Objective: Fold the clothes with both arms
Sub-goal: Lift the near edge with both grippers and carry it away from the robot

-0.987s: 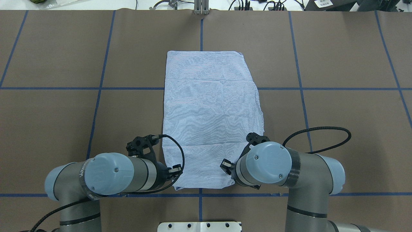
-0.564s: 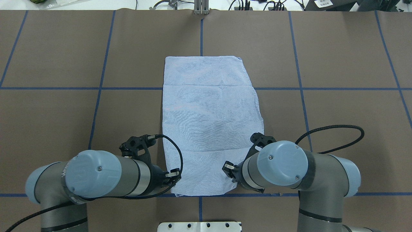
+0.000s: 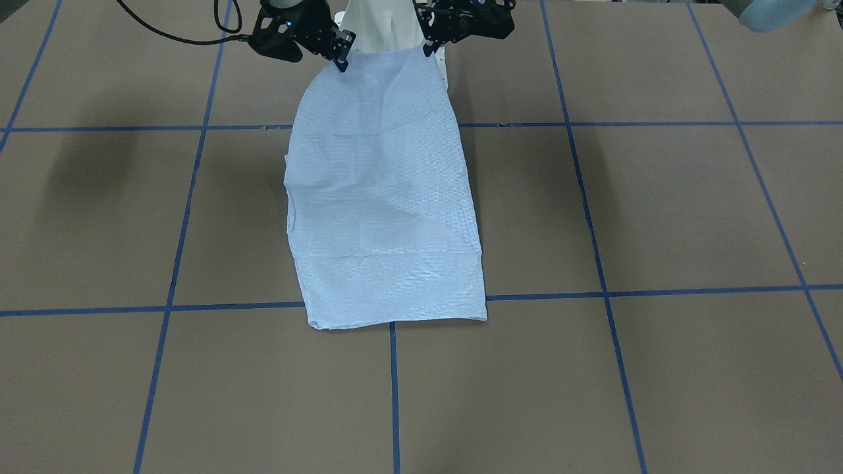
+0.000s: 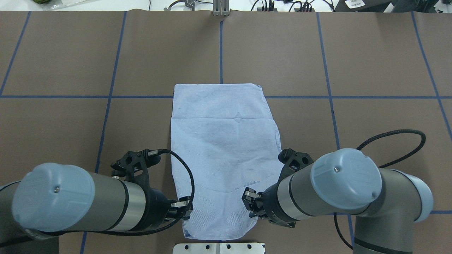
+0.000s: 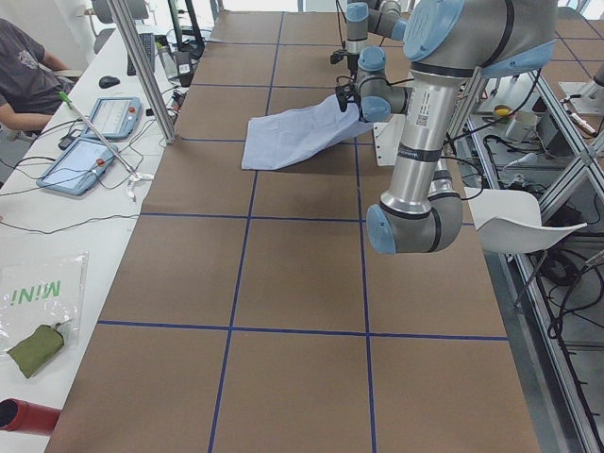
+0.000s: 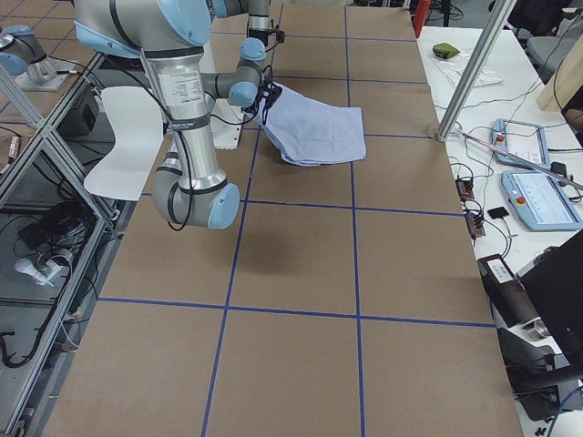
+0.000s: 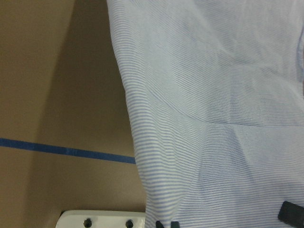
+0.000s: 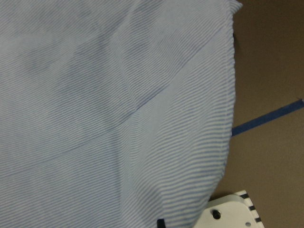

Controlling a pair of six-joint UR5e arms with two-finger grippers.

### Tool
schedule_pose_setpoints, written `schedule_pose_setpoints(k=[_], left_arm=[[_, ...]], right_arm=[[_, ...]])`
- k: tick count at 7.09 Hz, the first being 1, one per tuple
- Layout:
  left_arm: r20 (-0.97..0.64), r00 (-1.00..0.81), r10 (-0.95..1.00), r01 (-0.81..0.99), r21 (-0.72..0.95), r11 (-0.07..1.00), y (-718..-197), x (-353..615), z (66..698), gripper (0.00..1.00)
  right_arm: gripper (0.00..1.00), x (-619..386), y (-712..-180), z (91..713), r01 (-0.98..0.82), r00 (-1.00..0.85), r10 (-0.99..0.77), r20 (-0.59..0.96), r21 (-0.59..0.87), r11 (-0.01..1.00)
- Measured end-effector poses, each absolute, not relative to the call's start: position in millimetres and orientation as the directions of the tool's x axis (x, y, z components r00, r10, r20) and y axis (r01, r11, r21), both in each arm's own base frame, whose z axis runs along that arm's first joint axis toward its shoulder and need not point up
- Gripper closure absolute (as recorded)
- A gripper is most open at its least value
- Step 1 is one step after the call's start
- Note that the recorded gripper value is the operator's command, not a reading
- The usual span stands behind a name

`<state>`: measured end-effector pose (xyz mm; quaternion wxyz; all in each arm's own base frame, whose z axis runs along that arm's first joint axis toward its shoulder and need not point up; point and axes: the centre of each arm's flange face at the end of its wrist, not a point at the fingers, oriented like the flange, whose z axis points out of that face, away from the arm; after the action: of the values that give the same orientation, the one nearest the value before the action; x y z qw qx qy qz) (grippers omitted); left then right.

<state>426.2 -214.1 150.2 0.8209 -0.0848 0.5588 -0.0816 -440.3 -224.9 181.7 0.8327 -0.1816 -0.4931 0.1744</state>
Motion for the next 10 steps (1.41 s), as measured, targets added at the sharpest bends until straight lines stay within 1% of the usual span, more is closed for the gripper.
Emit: schedule_pose_setpoints(k=[1,3,5,7,10], left_arm=[[-0.898,0.375,-0.230,0.020,-0.240,0.971,-208.6,416.6,145.8,1.00],[-0.882,0.407,-0.237,0.011,-0.255,0.967,-206.2,410.2,147.0,1.00],[-0.880,0.406,-0.246,0.045,-0.249,0.967,-225.0,403.6,147.5,1.00],[-0.888,0.397,-0.233,0.086,-0.217,0.972,-261.2,397.9,146.9,1.00],[-0.876,0.427,-0.223,0.172,-0.164,0.971,-347.2,422.6,153.6,1.00]], right_arm=[[1.00,-430.4,-225.3,175.3,-0.086,0.445,0.471,0.762,-0.487,0.869],[1.00,-420.8,-243.1,176.0,-0.101,0.437,0.488,0.756,-0.498,0.861],[1.00,-420.2,-270.0,182.1,-0.146,0.432,0.508,0.746,-0.498,0.855],[1.00,-418.0,-298.7,181.0,-0.181,0.415,0.509,0.754,-0.479,0.859],[1.00,-421.9,-361.8,178.4,-0.228,0.409,0.518,0.751,-0.466,0.855]])
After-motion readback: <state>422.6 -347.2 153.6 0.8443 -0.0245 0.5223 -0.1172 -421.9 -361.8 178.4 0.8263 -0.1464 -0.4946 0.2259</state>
